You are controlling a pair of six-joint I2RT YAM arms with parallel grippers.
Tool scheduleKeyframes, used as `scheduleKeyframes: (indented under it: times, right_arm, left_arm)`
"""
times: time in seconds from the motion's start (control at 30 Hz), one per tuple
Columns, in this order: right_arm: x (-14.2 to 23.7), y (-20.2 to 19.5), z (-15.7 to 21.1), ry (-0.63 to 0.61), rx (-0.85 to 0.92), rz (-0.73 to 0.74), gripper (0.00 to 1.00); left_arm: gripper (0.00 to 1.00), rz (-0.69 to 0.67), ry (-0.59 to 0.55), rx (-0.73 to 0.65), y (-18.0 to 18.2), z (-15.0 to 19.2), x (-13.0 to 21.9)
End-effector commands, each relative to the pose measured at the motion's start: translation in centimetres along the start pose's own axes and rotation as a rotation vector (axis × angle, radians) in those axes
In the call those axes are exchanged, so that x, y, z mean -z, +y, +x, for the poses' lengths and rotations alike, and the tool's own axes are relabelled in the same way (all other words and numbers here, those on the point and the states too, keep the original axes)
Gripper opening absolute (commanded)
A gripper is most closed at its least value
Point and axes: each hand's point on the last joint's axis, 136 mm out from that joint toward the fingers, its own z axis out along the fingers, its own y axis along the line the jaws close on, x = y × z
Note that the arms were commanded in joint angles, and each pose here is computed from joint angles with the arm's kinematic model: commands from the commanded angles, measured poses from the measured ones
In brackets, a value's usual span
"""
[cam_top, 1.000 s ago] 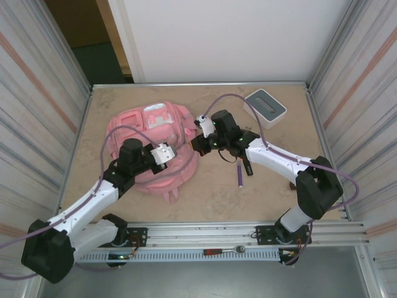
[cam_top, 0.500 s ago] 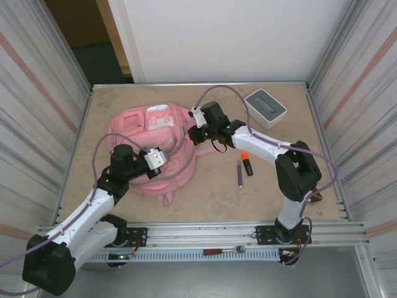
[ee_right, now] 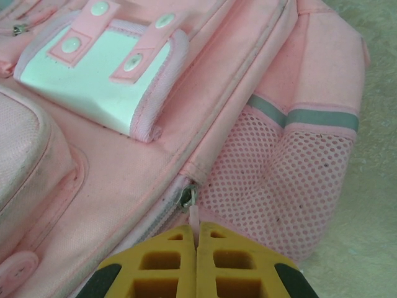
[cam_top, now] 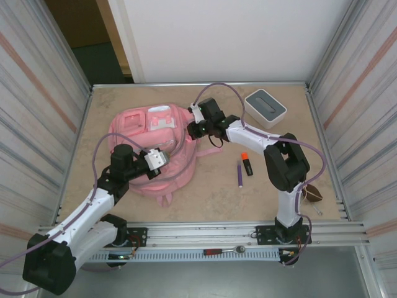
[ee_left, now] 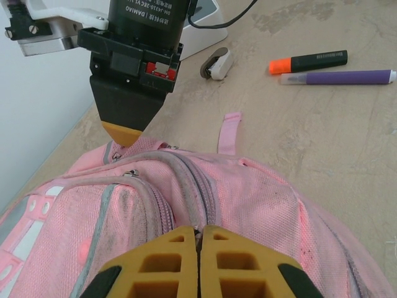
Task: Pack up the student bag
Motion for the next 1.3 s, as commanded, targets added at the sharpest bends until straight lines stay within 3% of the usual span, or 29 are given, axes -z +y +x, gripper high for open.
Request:
scheduleKeyframes:
  times: [0.0, 0.93, 1.03, 1.17, 1.27]
  right_arm:
    - [-1.0, -4.2, -0.3, -0.005, -0.055, 0.121, 0.0]
    - [-3.0, -8.9, 0.5, 0.04, -0.073, 0.192, 0.0]
    - [-2.7, -7.6, 0.5, 0.047, -0.074, 0.117, 0.09]
    - [-0.2, -4.0, -0.5, 0.02, -0.086, -0.062, 0.36]
    - [1.5, -3.6, -1.3, -0.022, -0.161, -0.146, 0.44]
  left_arm:
    - [0.0, 0.02, -0.12, -0.04, -0.1, -2.6, 0.4]
    - [0.0, 0.004, -0.084, -0.054, -0.2, -1.7, 0.5]
    - [0.0, 0.009, -0.081, -0.048, -0.2, -1.6, 0.4]
    - [0.0, 0.012, -0.075, -0.044, -0.2, -1.5, 0.3]
    - [0.0, 0.012, -0.073, -0.04, -0.2, -1.5, 0.2]
